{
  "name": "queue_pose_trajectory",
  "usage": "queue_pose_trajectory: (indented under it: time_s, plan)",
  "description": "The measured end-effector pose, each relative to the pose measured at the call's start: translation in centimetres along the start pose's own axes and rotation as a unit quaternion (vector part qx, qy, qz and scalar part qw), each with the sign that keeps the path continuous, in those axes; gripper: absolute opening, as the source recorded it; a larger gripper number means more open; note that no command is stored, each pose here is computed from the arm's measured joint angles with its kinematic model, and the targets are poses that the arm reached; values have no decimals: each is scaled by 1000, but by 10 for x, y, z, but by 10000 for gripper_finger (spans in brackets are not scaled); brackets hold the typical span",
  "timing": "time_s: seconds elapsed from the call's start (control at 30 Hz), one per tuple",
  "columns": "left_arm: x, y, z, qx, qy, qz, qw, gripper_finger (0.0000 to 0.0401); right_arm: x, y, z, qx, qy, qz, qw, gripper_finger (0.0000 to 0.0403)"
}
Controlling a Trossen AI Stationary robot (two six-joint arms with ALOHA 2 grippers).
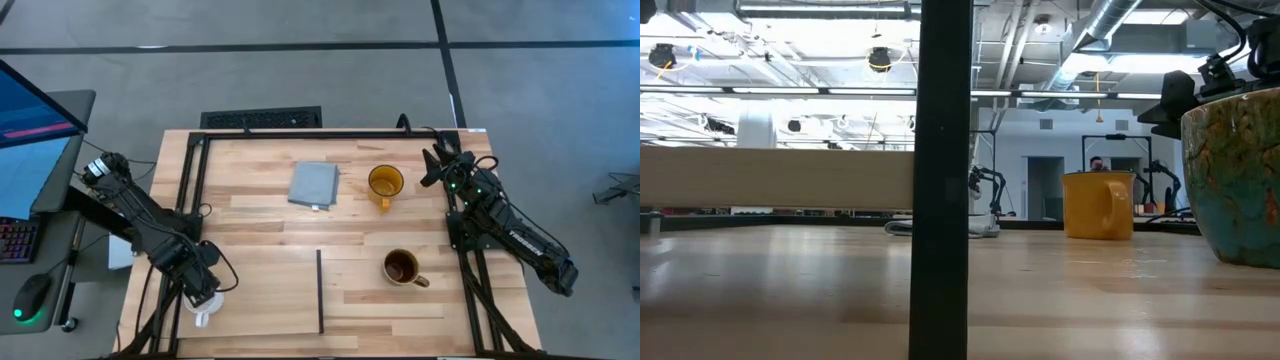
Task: Stack small to large cups/mugs on shelf
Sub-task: Put the yellow mug on the shelf
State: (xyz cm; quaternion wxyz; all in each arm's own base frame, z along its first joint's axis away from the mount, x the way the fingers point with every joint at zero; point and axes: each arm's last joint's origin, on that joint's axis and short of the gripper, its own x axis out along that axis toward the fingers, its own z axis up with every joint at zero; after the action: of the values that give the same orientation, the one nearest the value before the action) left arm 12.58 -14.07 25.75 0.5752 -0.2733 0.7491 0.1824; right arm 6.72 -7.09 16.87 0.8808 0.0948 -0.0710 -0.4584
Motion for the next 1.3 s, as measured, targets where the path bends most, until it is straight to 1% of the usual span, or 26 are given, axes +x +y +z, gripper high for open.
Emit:
queue_pose_trajectory:
  time_s: [0.1, 0.27, 0.33, 0.43, 0.5, 0.57, 0.63, 0.7, 0.83, 0.93, 1.07, 1.1, 1.17, 1.23, 1.3]
  plan:
    - [-10, 0, -2, 0, -6, 1, 1000, 187, 0, 0, 0, 0, 0, 0, 1000, 246]
    - [-28, -6, -5, 10, -39, -32, 999, 187, 0, 0, 0, 0, 0, 0, 1000, 246]
    - [-37, -9, -6, 14, -71, -46, 996, 187, 0, 0, 0, 0, 0, 0, 1000, 246]
    - [-52, -11, -5, 23, -142, -65, 987, 187, 0, 0, 0, 0, 0, 0, 1000, 246]
    - [-63, -10, -1, 21, -204, -74, 976, 187, 0, 0, 0, 0, 0, 0, 1000, 246]
    - [-71, -7, 6, 12, -280, -72, 957, 187, 0, 0, 0, 1, 0, 0, 1000, 246]
    - [-78, -2, 15, 1, -347, -60, 936, 187, 0, 0, 0, 1, 0, 0, 1000, 246]
    - [-83, 3, 25, -5, -394, -38, 918, 187, 0, 0, 0, 14, 0, 0, 1000, 246]
    - [-91, 11, 45, 4, -439, 18, 898, 187, 0, 0, 0, 61, 0, 0, 998, 246]
    - [-99, 14, 62, 19, -477, 45, 877, 187, 0, 0, 0, 73, 0, 0, 997, 246]
    - [-114, 14, 85, 53, -518, 43, 853, 187, 0, 0, 0, 74, 0, 0, 997, 246]
    - [-118, 14, 90, 64, -530, 42, 844, 187, 0, 0, 0, 72, 0, 0, 997, 246]
    - [-126, 14, 100, 91, -544, 38, 833, 187, 0, 0, 0, 68, 0, 0, 998, 246]
    - [-133, 18, 105, 107, -556, 29, 824, 187, 0, 0, 0, 68, 0, 0, 998, 246]
    - [-141, 25, 108, 109, -577, 25, 809, 187, 0, 0, 0, 68, 0, 0, 998, 246]
